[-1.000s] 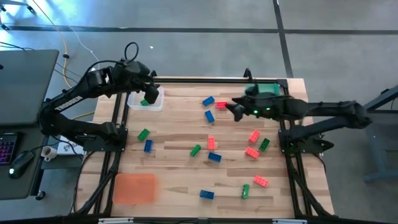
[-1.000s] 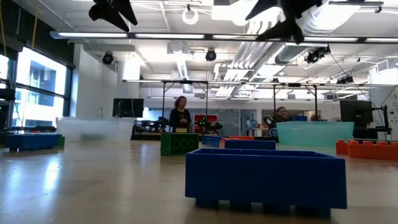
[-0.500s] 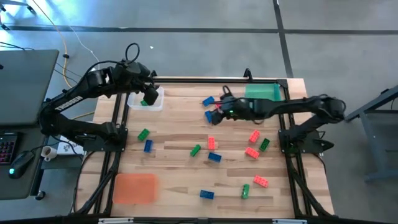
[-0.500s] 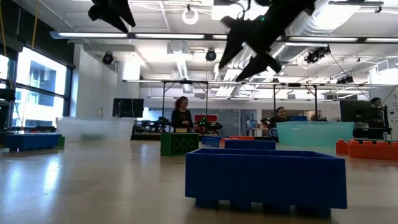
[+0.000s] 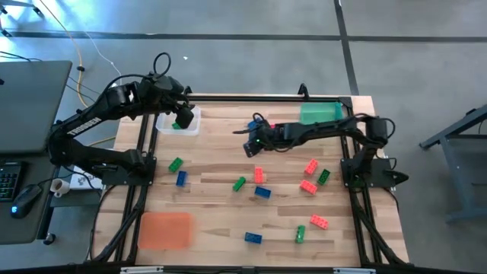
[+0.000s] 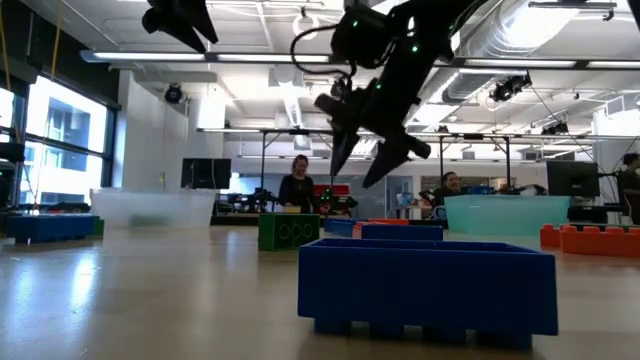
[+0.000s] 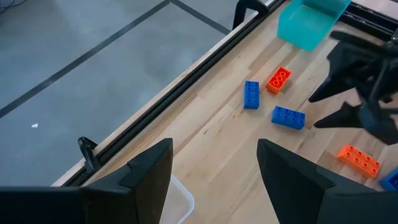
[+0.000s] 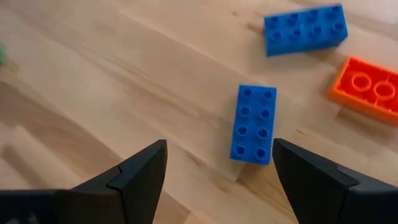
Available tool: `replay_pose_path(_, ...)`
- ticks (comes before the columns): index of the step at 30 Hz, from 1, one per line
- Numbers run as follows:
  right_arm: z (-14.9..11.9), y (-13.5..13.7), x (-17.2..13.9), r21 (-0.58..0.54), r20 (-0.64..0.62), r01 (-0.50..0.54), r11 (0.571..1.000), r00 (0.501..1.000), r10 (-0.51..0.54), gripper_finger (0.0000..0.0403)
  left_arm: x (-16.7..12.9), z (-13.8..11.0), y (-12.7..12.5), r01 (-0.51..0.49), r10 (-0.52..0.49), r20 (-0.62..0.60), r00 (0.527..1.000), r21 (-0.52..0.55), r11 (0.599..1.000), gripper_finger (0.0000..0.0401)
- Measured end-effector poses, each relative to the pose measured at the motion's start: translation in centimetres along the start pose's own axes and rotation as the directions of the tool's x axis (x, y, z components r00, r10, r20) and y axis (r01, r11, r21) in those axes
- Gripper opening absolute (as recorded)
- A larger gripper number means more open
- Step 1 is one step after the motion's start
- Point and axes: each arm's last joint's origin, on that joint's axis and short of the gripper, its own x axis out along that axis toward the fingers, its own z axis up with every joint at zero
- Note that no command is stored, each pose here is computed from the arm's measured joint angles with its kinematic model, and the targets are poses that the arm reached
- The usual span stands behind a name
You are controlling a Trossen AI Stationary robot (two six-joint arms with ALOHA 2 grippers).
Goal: Sort & place blocks by color
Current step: Put the blue game piece into the blue bin
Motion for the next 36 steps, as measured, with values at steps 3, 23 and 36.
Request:
replay_pose_path(3, -0.1, 0.1, 1.0, -0.003, -0.014, 0.018, 1.0, 1.0, -0.018, 0.0279, 0.0, 0.0, 0.0, 0.0, 0.0, 0.0, 1.0, -0.001, 1.0, 0.0223)
replay_pose_path(23, -2.0, -0.8, 6.3, -0.047, -0.09, 0.117, 0.992, 0.989, -0.121, 0.0268, 0.0, 0.0, 0.0, 0.0, 0.0, 0.0, 1.0, -0.003, 1.0, 0.0223)
replay_pose_path(36, -1.8, -1.3, 5.5, -0.093, -0.137, 0.12, 0.988, 0.982, -0.132, 0.0112, 0.0, 0.0, 0.0, 0.001, -0.001, 0.0, 1.0, -0.01, 1.0, 0.0223)
